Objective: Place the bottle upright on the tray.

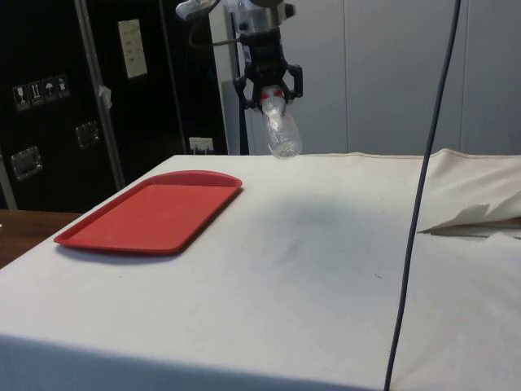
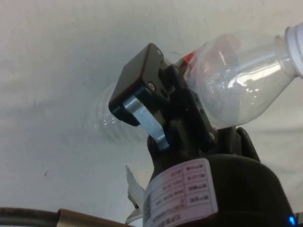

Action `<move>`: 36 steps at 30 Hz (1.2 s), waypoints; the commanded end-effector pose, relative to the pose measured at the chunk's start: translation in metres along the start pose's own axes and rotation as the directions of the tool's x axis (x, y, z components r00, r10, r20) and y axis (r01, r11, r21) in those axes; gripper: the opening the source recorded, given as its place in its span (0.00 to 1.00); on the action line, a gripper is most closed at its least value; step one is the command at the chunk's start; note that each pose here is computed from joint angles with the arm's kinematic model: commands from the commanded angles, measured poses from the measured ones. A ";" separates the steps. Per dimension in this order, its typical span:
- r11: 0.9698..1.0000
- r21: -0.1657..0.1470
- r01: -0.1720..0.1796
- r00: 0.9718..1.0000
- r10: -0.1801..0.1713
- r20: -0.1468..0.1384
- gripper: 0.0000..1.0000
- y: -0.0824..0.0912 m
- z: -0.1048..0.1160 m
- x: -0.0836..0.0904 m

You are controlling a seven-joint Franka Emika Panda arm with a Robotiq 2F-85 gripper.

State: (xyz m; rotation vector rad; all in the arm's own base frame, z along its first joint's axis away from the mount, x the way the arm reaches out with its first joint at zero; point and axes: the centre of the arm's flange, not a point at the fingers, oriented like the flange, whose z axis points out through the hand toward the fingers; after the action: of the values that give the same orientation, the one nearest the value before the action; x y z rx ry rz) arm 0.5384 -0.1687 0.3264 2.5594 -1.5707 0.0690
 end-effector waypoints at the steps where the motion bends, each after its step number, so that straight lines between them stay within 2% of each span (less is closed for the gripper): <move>1: 1.000 0.001 0.005 1.000 -0.005 -0.002 0.33 0.000 0.000 0.000; 4: 0.999 0.020 0.032 0.999 -0.032 -0.016 0.33 0.000 -0.001 0.003; 8: 0.998 0.025 0.052 0.998 -0.051 -0.026 0.33 0.000 -0.001 0.005; 9: 0.999 0.016 0.045 0.999 -0.044 -0.018 0.33 0.001 0.000 0.005; 10: 0.998 0.027 0.056 0.998 -0.055 -0.028 0.33 0.001 -0.002 0.006; 17: 0.995 0.043 0.096 0.994 -0.093 -0.048 0.33 0.003 -0.002 0.011; 18: 0.993 0.046 0.106 0.993 -0.104 -0.052 0.33 0.003 -0.002 0.012; 19: 0.994 0.036 0.102 0.994 -0.100 -0.046 0.33 0.003 -0.001 0.012; 21: 0.992 0.050 0.114 0.992 -0.111 -0.057 0.33 0.003 -0.002 0.013; 27: 0.988 0.051 0.144 0.987 -0.140 -0.074 0.33 0.001 -0.003 0.014; 28: 0.989 0.047 0.141 0.988 -0.138 -0.064 0.33 0.002 -0.002 0.014; 29: 0.987 0.051 0.155 0.986 -0.151 -0.077 0.33 0.000 -0.002 0.014; 32: 0.983 0.055 0.174 0.982 -0.169 -0.081 0.33 0.001 -0.003 0.015; 33: 0.981 0.057 0.187 0.980 -0.182 -0.086 0.33 0.001 -0.003 0.016; 34: 0.980 0.058 0.191 0.979 -0.186 -0.087 0.33 0.002 -0.003 0.017; 35: 0.982 0.053 0.184 0.981 -0.179 -0.080 0.33 0.002 -0.003 0.016; 36: 0.978 0.060 0.198 0.977 -0.192 -0.090 0.33 0.001 -0.003 0.017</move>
State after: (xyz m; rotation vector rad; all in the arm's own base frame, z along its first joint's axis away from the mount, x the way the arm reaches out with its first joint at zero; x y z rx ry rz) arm 0.5444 -0.1838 0.3316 2.7032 -1.3139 0.1963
